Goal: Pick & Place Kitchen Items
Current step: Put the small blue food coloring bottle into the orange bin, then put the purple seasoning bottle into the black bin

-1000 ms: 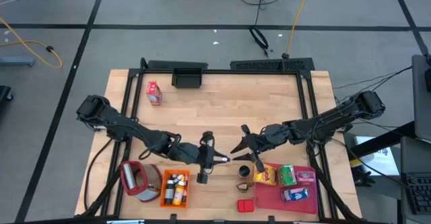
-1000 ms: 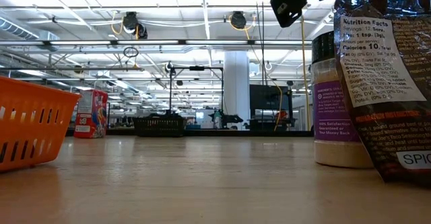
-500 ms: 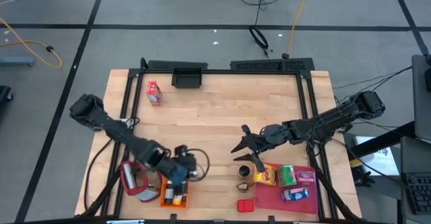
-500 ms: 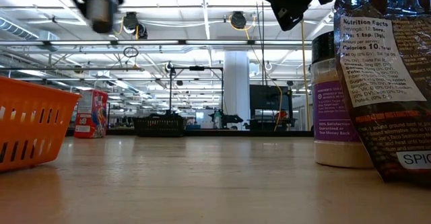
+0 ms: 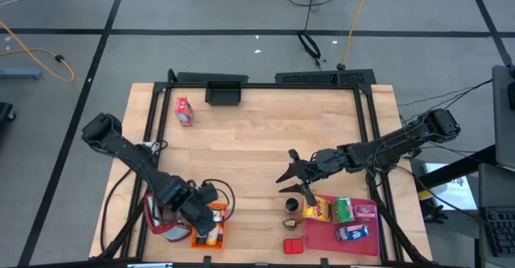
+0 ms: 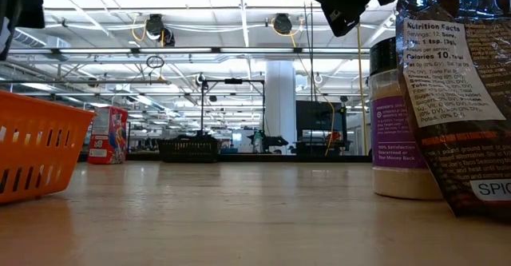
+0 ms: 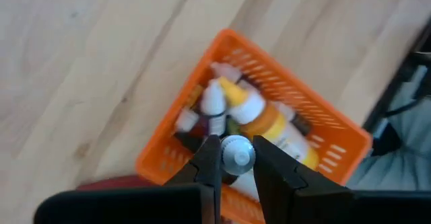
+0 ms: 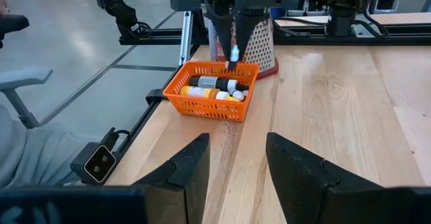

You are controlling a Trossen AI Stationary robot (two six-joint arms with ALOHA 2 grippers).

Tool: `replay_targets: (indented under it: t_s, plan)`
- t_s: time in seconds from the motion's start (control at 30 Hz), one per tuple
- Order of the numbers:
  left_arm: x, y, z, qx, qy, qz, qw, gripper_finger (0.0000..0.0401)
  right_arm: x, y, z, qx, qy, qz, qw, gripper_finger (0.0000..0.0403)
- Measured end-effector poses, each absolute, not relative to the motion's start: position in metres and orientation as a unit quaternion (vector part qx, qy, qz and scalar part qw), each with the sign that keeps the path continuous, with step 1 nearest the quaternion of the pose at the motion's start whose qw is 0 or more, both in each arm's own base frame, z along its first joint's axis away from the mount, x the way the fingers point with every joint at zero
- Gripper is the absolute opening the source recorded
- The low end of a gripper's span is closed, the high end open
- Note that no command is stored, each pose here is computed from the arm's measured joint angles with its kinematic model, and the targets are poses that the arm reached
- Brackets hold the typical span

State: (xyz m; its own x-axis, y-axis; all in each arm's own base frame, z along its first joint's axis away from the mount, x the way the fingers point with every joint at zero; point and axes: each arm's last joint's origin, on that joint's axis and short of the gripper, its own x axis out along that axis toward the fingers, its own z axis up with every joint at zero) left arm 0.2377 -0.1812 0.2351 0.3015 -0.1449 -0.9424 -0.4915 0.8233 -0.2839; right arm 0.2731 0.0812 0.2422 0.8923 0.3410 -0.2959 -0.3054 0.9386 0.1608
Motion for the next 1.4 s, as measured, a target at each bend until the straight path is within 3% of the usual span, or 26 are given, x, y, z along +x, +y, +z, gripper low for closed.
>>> replay_targets:
  t_s: [0.8, 0.97, 1.4]
  plan:
    - [0.238, -0.184, 0.236, -0.281, 0.562, 0.120, 0.769, 0.0186, 0.266, 0.080, 0.226, 0.045, 0.251, 0.162, 0.953, 0.0142]
    - [0.238, -0.184, 0.236, -0.277, 0.553, 0.127, 0.775, 0.0197, 0.263, 0.088, 0.225, 0.064, 0.266, 0.223, 0.935, 0.0143]
    - [0.241, -0.181, 0.236, -0.275, 0.545, 0.136, 0.781, 0.0198, 0.259, 0.114, 0.239, 0.012, 0.256, 0.252, 0.933, 0.0230]
